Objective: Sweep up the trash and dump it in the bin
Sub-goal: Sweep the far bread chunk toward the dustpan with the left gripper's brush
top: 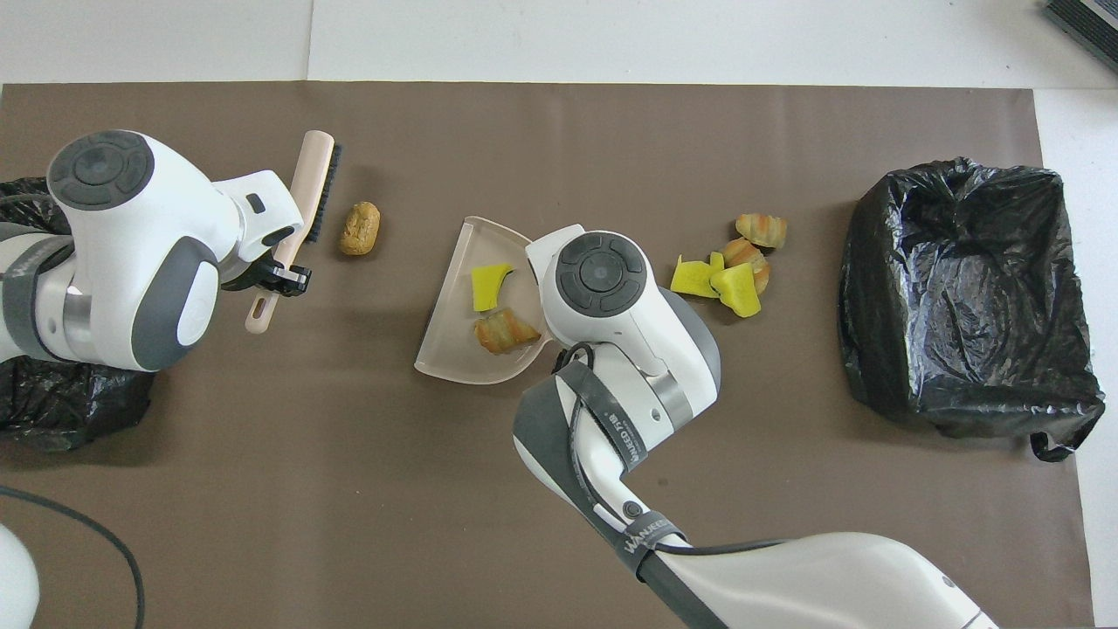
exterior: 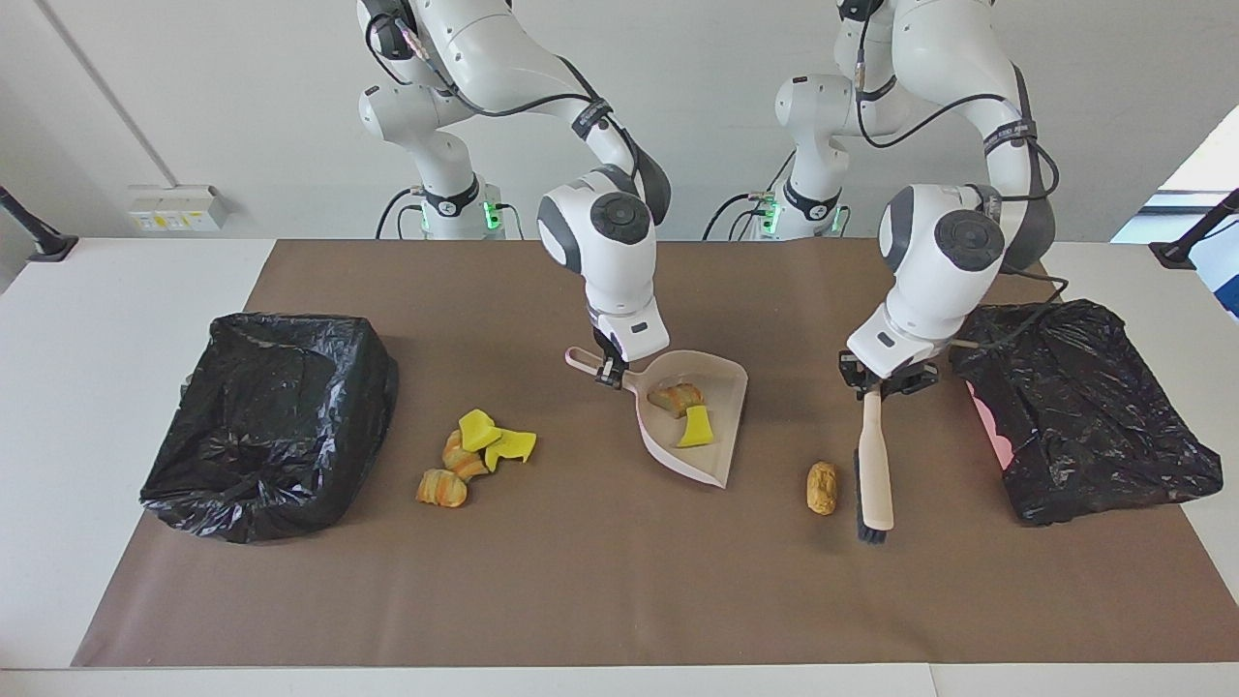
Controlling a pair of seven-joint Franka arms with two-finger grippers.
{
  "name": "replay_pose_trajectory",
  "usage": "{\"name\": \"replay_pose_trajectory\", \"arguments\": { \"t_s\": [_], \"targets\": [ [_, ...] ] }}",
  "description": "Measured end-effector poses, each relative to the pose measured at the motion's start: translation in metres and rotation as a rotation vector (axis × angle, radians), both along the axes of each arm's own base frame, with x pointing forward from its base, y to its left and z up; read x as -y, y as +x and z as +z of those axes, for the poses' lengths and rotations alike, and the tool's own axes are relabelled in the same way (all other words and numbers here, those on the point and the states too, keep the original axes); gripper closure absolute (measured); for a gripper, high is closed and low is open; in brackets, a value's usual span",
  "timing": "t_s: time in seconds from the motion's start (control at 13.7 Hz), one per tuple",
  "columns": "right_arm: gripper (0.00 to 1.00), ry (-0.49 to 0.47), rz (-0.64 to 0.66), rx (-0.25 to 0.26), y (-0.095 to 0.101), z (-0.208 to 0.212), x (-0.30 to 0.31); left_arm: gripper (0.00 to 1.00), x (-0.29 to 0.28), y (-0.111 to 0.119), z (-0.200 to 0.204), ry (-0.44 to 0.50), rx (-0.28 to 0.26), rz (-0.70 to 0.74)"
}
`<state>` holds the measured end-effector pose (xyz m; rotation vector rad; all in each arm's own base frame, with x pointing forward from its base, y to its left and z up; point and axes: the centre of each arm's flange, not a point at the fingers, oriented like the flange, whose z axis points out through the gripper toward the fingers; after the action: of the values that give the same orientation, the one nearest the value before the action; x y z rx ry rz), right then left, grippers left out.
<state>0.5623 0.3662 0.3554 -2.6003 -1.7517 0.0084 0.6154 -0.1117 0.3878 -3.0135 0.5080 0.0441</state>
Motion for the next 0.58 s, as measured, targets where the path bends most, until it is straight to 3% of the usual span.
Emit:
{"name": "replay_pose_trajectory", "arguments": {
  "t_s": [0.29,0.58],
  "targets": [
    [0.69,0.002,-0.002,0.001,0.003,-0.001,-0.006,0.74,0.0,0.005,-0.025,0.02,-0.041,-0.162],
    [0.69,0.001,0.006,-0.001,0.001,-0.003,-0.011,0.74,0.004,-0.018,-0.041,0.017,-0.108,-0.338]
  ]
}}
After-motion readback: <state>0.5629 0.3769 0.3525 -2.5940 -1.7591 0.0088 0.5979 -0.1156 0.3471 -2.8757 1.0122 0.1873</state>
